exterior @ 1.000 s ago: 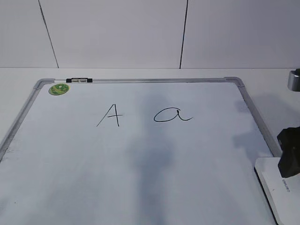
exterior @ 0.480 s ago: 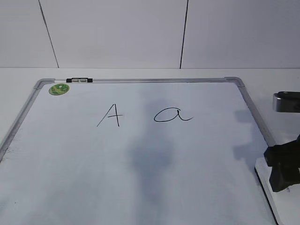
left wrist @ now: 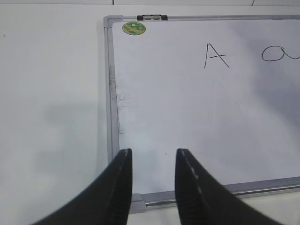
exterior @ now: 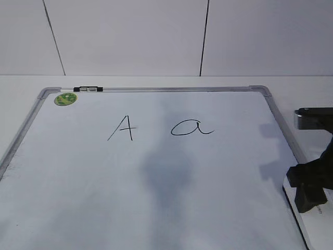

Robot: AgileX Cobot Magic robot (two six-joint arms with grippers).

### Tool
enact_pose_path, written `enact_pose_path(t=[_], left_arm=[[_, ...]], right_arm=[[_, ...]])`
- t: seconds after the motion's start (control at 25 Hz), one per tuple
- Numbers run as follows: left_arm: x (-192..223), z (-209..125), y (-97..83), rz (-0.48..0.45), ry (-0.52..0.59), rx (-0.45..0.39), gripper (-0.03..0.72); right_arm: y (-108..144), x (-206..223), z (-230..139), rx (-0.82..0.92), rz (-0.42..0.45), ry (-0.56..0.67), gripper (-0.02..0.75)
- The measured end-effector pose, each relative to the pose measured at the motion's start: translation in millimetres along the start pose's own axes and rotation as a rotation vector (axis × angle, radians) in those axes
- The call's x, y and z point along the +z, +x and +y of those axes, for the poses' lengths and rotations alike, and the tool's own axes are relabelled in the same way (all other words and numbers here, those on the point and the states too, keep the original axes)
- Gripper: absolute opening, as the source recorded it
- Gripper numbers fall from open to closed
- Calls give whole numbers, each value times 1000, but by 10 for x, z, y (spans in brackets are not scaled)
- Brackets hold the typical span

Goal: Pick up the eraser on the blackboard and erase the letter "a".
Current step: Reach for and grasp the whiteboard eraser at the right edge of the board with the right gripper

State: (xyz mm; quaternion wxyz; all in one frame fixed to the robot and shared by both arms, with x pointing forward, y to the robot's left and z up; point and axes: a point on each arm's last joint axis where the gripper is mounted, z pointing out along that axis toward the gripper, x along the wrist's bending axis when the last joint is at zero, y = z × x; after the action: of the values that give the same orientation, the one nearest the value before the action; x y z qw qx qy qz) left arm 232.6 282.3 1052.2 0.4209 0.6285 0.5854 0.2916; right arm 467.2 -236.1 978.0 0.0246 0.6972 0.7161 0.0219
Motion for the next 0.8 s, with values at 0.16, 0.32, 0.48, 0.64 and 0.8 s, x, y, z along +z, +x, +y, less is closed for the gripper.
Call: enact_pose_path(t=[0.16,0.32,0.48,0.64,0.8], left_arm=[[0,0,0,0,0,0,239],[0,0,0,0,0,0,239],[0,0,0,0,0,0,239],[0,0,0,0,0,0,239],[0,0,0,0,0,0,239]], right_arm=[[-98,7,35,26,24,-4,595],[-81,5,36,24,73,2,595],[-63,3,38,16,93,0,595],[-53,2,46,17,104,-9,595],[-50,1,54,17,107,-17,601]])
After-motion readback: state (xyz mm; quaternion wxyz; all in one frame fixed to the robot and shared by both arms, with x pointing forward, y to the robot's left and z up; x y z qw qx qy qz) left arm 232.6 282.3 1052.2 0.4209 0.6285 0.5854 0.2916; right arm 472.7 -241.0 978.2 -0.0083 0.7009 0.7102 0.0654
